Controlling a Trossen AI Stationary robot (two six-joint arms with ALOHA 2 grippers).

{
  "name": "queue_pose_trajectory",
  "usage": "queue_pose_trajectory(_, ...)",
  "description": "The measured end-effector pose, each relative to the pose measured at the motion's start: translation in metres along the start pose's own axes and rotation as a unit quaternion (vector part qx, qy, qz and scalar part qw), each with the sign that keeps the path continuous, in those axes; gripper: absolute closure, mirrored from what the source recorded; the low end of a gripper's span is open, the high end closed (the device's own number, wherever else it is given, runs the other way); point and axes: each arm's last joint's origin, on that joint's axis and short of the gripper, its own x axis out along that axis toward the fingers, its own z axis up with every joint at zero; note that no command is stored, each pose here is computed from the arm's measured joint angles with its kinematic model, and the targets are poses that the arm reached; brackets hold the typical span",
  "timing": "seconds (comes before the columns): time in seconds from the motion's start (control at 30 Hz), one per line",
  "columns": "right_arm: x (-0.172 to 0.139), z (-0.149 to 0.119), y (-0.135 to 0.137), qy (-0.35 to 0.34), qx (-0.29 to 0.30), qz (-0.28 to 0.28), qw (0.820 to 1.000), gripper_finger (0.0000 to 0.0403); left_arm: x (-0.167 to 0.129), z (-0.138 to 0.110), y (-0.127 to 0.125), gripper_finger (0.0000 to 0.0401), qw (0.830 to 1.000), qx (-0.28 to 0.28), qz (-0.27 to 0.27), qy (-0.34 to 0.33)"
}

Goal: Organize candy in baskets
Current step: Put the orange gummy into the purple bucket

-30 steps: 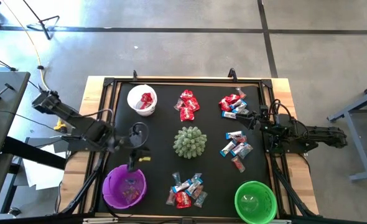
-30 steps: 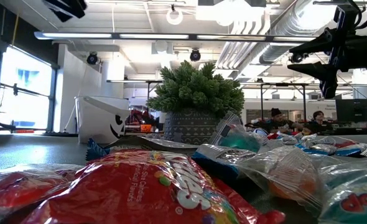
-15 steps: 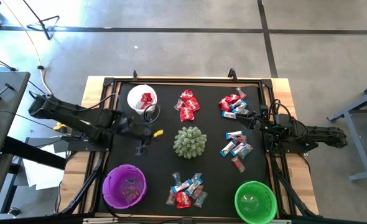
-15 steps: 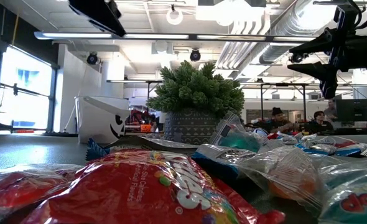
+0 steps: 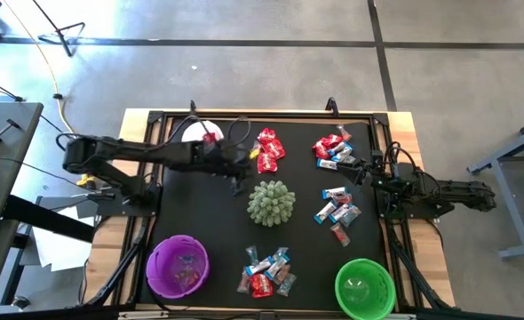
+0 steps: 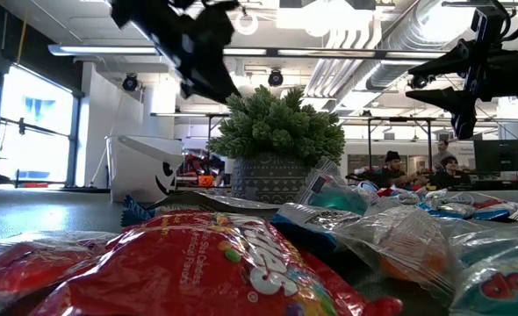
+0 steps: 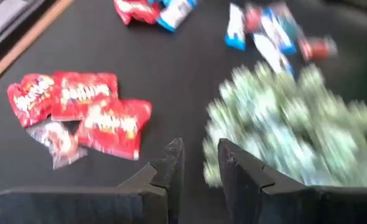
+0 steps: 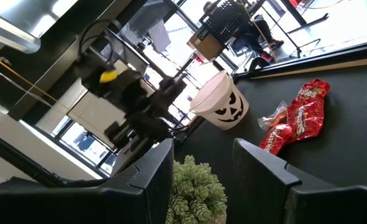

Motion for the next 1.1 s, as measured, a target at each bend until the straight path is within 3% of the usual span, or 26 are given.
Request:
queue_pose_trajectory(0.2,0.0,0.0,0.0,0.0,0.0,0.0,1.0,0.024,0.03,0.009,0.029,0.0276,0.996,-0.065,0.025,-0.048)
queue_pose_trajectory(0.47,0.0,0.0,0.0,0.0,0.0,0.0,1.0,0.024,0.056,-0.002,0.067,0.023,0.983,-0.166,0.072,-0.013)
queue_pose_trajectory(0.63,0.0,0.0,0.0,0.0,0.0,0.0,1.0,0.024,0.064,0.008,0.082,0.0217,0.969,-0.23,0.095,0.007)
queue_pose_trajectory(0.83,0.0,0.0,0.0,0.0,0.0,0.0,1.0,0.024,0.072,0.025,0.095,0.0217,0.955,-0.247,0.133,0.097)
queue_pose_trajectory(1.1,0.0,0.0,0.0,0.0,0.0,0.0,1.0,0.024,0.087,0.042,0.114,0.0217,0.951,-0.215,0.143,0.173)
